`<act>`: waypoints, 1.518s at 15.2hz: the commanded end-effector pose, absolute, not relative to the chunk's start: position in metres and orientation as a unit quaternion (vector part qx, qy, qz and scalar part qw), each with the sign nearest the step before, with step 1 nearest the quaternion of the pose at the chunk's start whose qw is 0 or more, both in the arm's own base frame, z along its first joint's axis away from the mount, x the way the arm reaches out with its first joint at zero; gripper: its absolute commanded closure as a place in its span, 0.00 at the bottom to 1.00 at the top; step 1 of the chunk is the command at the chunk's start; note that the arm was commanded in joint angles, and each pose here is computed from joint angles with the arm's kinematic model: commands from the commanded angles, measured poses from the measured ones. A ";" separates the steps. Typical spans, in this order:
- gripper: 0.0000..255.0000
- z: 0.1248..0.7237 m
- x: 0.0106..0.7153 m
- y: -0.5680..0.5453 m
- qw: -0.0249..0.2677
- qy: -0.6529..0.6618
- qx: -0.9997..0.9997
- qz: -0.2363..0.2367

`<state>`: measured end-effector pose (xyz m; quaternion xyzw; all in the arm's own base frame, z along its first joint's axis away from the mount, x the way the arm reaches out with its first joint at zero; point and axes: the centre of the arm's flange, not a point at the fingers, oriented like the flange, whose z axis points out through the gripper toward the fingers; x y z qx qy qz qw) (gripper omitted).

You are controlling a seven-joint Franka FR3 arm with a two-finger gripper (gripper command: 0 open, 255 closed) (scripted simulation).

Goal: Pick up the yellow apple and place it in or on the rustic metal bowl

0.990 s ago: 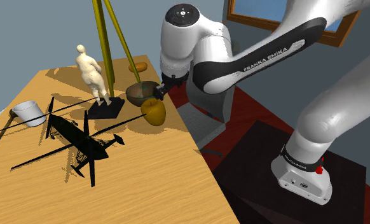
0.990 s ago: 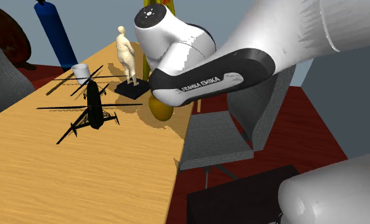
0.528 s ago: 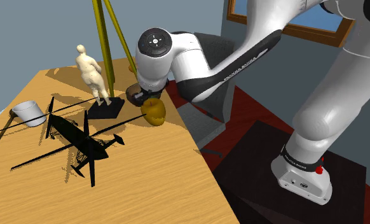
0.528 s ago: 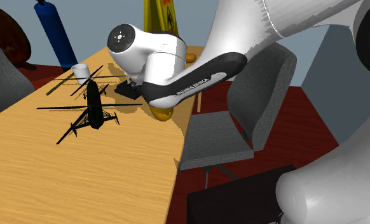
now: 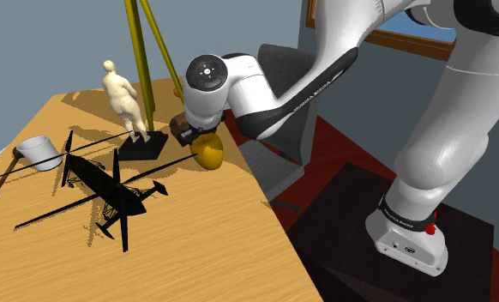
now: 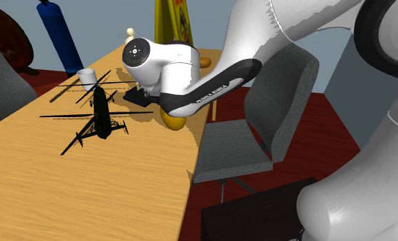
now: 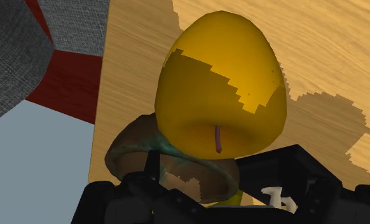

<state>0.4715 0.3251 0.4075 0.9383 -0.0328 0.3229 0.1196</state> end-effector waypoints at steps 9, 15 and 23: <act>1.00 0.406 0.473 0.325 0.120 -0.033 0.938 0.323; 1.00 0.407 0.473 0.326 0.120 -0.033 0.938 0.323; 1.00 0.443 0.473 0.325 0.120 -0.033 0.938 0.323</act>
